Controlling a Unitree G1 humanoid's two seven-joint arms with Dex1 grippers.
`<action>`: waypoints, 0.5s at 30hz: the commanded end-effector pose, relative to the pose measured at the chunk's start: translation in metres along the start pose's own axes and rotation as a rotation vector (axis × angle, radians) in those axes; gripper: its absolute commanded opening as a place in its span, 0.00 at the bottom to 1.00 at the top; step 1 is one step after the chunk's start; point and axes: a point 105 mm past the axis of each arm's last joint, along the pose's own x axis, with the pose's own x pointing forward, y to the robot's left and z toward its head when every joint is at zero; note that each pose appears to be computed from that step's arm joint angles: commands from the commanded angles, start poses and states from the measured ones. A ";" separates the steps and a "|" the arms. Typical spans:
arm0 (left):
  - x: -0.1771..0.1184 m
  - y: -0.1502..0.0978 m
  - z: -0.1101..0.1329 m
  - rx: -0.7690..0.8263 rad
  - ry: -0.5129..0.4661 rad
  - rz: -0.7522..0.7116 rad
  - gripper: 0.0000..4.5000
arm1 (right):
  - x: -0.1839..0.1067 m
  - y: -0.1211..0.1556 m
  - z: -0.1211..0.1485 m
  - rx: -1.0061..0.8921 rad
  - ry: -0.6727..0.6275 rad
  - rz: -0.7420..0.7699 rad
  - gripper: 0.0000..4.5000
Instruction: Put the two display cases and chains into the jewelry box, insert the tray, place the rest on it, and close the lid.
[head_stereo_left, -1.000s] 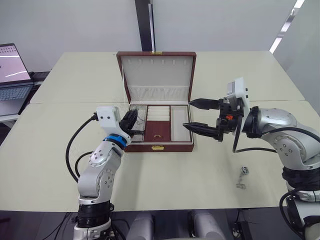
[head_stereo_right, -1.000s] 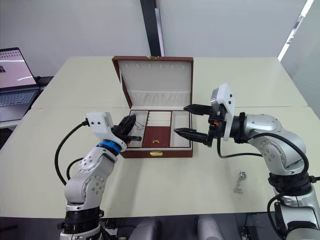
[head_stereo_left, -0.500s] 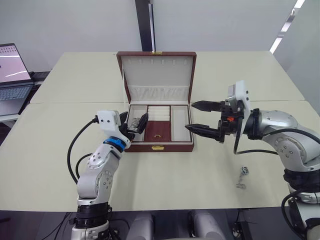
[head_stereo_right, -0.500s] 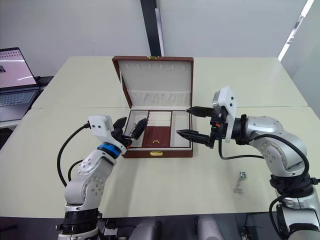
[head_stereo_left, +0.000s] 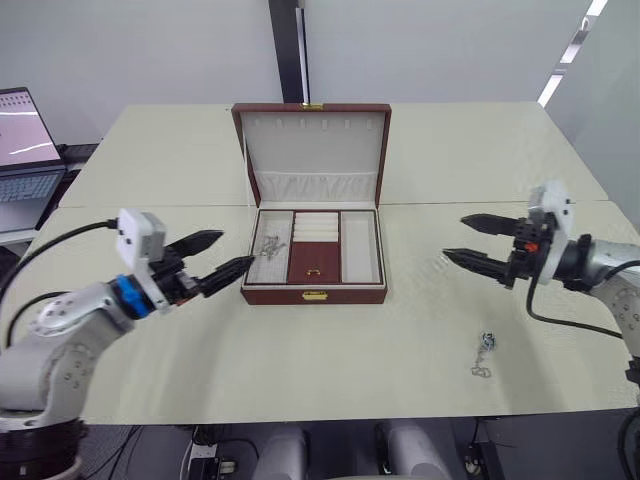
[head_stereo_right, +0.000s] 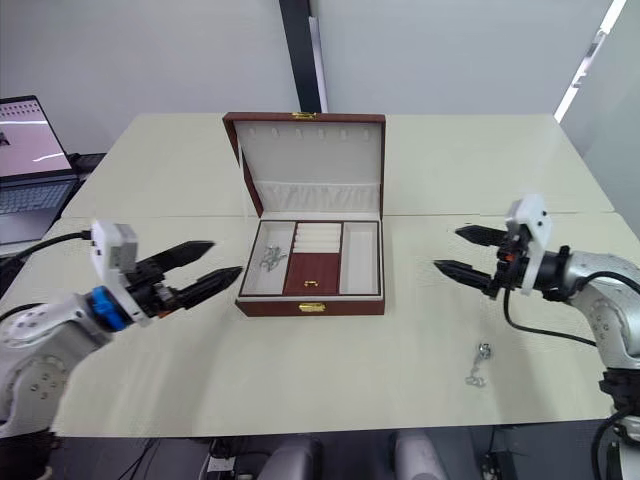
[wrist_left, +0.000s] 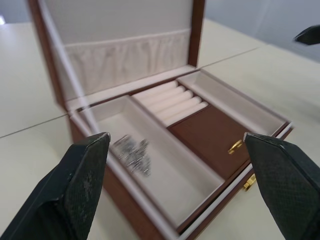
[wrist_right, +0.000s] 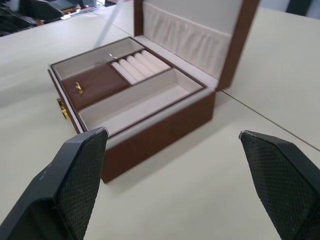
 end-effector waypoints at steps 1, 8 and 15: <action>-0.024 0.023 0.012 0.073 -0.009 0.075 0.99 | -0.024 -0.014 -0.001 -0.028 -0.004 -0.088 1.00; -0.062 0.060 0.000 0.086 0.043 0.231 0.99 | -0.051 -0.026 -0.034 0.032 0.034 -0.205 1.00; -0.084 0.080 -0.025 0.057 0.067 0.340 0.99 | -0.067 -0.042 -0.058 0.062 0.038 -0.317 1.00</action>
